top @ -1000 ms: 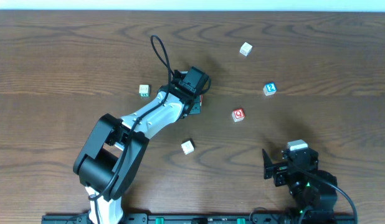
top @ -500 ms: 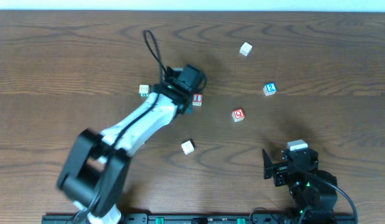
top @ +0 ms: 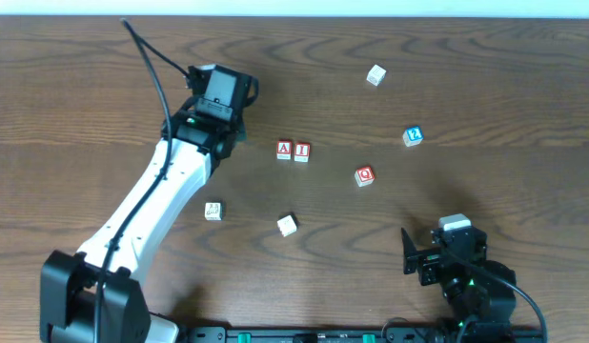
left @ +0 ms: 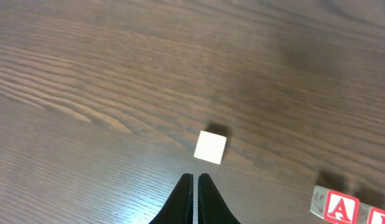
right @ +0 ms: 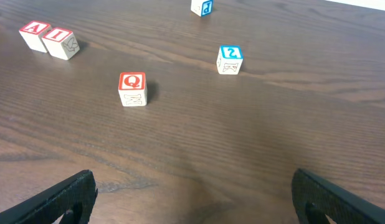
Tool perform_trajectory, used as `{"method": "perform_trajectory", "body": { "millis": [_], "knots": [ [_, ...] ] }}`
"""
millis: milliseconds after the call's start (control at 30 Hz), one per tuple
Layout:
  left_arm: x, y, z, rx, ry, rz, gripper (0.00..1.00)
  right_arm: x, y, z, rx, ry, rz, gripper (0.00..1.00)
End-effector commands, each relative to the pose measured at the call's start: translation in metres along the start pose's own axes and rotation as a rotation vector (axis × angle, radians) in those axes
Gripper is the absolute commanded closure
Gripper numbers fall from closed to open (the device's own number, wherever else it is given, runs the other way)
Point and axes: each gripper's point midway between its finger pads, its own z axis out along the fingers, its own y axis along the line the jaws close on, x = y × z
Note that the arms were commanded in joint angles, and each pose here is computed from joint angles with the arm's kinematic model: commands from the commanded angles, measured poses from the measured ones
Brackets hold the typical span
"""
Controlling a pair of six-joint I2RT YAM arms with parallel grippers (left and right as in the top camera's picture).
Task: Spell out Ai2
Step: 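Lift the left gripper up and back away from the AI blocks, then move the right gripper forward toward the blue 2 block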
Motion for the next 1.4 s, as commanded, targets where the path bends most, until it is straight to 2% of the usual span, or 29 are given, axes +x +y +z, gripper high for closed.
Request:
{"method": "perform_trajectory", "body": {
  "millis": [0, 233, 400, 467, 567, 633, 1000, 1067, 1267, 1367],
  "knots": [
    [-0.014, 0.005, -0.011, -0.002, -0.045, -0.014, 0.94, 0.002, 0.001, 0.001, -0.006, 0.001, -0.008, 0.01],
    [-0.016, -0.009, -0.012, 0.074, -0.041, -0.023, 0.93, 0.002, 0.001, 0.001, -0.006, 0.001, -0.008, 0.01],
    [-0.013, -0.008, -0.012, 0.070, -0.030, -0.013, 0.91, -0.010, 0.001, 0.001, -0.011, -0.048, 0.013, 0.01],
    [-0.013, -0.008, -0.012, 0.070, -0.031, -0.005, 0.91, -0.020, 0.000, 0.000, -0.011, -0.087, 0.119, 0.01],
    [-0.013, -0.009, -0.012, 0.071, -0.032, 0.003, 0.90, -0.023, 0.001, 0.000, -0.039, -0.094, 0.485, 0.01],
    [-0.013, -0.009, -0.012, 0.070, -0.031, 0.008, 0.88, -0.023, 0.001, 0.000, -0.045, -0.092, 0.615, 0.01],
    [-0.018, -0.011, -0.012, 0.079, -0.052, 0.016, 0.85, -0.025, -0.002, 0.000, -0.031, -0.106, 0.652, 0.01],
    [-0.019, -0.012, -0.012, 0.082, -0.058, 0.014, 0.80, -0.036, -0.005, -0.002, -0.030, -0.154, 0.644, 0.01],
    [-0.020, -0.012, -0.012, 0.085, -0.062, 0.012, 0.43, -0.079, -0.009, -0.006, -0.074, -0.311, 0.620, 0.01],
    [-0.020, -0.013, -0.012, 0.089, -0.062, 0.011, 0.34, -0.093, -0.012, 0.003, -0.076, -0.324, 0.621, 0.01]
  ]
}}
